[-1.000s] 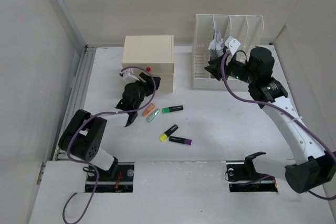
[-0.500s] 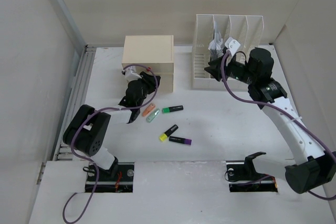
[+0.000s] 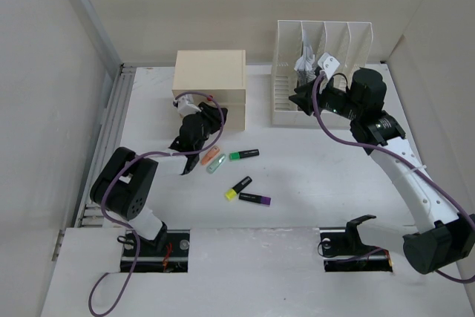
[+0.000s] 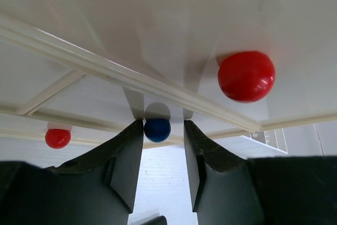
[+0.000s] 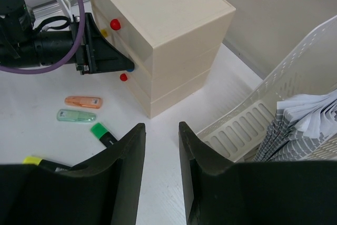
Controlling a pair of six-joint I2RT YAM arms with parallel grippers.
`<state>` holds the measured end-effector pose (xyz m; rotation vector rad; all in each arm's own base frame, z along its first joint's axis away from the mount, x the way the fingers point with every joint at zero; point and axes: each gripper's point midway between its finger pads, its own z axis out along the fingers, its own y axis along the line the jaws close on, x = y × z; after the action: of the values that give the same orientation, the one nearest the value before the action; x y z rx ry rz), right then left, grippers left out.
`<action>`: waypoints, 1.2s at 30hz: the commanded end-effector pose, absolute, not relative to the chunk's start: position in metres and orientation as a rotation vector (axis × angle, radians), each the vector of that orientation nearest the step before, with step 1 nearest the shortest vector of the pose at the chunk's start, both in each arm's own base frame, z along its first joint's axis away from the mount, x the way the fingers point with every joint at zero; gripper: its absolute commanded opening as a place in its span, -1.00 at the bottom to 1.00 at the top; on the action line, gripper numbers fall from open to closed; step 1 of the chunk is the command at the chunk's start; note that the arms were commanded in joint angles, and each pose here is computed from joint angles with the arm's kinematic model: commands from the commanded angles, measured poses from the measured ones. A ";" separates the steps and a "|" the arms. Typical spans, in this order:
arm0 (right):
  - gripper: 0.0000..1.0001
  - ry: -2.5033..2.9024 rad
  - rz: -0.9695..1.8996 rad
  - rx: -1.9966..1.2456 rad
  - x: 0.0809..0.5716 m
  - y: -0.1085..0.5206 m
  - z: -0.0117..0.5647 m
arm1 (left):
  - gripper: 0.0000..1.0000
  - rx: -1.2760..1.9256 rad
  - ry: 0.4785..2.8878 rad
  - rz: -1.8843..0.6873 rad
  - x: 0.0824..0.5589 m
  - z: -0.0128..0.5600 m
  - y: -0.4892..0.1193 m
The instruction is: Organize the desk
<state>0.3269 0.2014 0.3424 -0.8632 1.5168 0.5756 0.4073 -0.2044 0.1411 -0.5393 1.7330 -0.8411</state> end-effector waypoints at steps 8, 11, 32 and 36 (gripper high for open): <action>-0.24 1.432 0.549 -0.837 0.327 0.199 0.367 | -0.33 -0.538 1.641 -0.890 0.417 0.168 -0.210; -0.24 1.423 0.547 -0.836 0.325 0.198 0.370 | -0.49 -0.538 1.641 -0.890 0.417 0.168 -0.210; -0.24 1.420 0.554 -0.842 0.324 0.199 0.368 | -0.90 -0.596 1.706 -0.906 0.360 0.122 -0.200; -0.24 1.416 0.562 -0.849 0.323 0.200 0.368 | -0.90 -0.581 1.678 -0.948 0.344 0.134 -0.204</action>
<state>0.3262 0.2005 0.3454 -0.8554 1.4983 0.5678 0.3584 -0.2009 0.1301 -0.5867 1.6832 -0.9143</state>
